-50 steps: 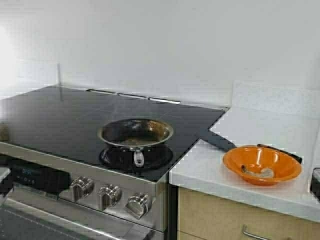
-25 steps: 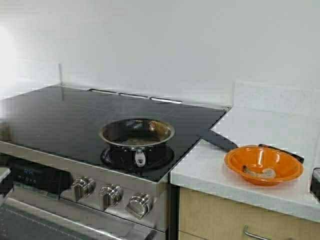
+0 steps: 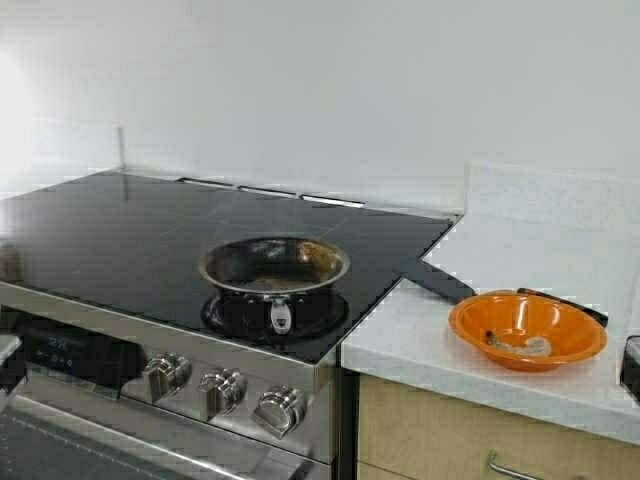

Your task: Add oil to the pan and cook the shrimp and serve it

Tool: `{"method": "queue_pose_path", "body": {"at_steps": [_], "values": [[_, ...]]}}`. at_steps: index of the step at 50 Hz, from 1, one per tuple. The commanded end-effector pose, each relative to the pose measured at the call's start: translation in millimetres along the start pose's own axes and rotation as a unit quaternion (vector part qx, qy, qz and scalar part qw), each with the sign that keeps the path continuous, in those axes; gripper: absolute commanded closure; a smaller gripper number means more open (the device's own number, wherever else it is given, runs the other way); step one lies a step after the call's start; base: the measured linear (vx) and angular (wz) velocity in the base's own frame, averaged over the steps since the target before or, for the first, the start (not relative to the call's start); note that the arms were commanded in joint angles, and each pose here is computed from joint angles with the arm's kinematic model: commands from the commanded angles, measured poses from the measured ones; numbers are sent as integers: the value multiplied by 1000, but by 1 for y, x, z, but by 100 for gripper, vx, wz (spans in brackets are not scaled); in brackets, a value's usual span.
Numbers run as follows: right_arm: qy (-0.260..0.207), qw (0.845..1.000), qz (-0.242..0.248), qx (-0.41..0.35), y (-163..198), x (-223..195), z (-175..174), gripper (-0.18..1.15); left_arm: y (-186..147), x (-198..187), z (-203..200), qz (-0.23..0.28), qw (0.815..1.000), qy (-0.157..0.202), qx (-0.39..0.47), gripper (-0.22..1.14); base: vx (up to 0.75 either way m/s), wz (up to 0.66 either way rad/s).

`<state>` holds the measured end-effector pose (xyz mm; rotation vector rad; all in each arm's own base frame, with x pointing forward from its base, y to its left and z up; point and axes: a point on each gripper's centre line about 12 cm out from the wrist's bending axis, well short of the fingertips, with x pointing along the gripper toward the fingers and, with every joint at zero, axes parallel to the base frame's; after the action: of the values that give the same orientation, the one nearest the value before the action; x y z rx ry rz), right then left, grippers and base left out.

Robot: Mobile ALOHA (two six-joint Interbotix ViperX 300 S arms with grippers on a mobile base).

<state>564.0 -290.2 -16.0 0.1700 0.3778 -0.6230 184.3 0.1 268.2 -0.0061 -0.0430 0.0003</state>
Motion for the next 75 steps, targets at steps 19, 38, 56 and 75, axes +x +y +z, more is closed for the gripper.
{"method": "queue_pose_path", "body": {"at_steps": [19, 38, 56, 75], "values": [[-31, 1000, 1, 4, 0, 6, 22, 73, 0, 0, 5, 1, 1000, -8, -1, 89, 0, 0], [-8, 1000, 9, 13, -1, 7, 17, 4, 0, 0, 5, 1, 1000, -9, -1, 89, 0, 0], [18, 1000, 13, 12, 0, -5, 14, 4, 0, -1, 2, 1, 1000, -4, -1, 89, 0, 0], [33, 999, 12, 11, -3, -23, 18, 4, 0, -7, -3, 1, 1000, 0, 0, 89, 0, 0]]}}
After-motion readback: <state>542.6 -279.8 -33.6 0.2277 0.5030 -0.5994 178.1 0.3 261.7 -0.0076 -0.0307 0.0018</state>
